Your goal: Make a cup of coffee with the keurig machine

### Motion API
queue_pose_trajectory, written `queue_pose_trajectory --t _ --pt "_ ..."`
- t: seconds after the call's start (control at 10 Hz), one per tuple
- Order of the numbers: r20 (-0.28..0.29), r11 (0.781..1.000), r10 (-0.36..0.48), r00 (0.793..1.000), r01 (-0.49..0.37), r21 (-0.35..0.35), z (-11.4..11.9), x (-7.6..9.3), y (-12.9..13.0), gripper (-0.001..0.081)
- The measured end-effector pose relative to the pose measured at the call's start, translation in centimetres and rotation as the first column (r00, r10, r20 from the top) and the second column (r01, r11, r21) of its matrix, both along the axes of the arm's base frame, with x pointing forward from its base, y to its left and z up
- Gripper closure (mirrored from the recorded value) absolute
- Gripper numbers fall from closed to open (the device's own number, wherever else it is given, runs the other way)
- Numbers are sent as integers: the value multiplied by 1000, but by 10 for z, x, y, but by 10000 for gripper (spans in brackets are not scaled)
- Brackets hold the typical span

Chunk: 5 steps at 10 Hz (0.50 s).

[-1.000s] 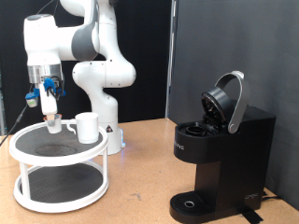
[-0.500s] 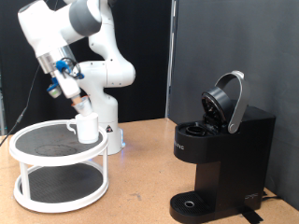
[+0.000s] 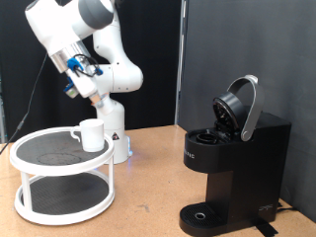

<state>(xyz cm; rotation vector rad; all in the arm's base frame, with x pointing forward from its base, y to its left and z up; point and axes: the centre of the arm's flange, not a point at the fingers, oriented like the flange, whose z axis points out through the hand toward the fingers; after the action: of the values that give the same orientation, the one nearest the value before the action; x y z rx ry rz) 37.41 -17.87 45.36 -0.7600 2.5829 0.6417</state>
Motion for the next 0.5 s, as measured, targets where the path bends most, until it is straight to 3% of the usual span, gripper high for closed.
queue_pose_trajectory --t 0.3,0.5 --pt "-18 992 68 998 -66 109 24 21 34 434" --pt "-10 994 35 999 -34 104 37 37 58 434"
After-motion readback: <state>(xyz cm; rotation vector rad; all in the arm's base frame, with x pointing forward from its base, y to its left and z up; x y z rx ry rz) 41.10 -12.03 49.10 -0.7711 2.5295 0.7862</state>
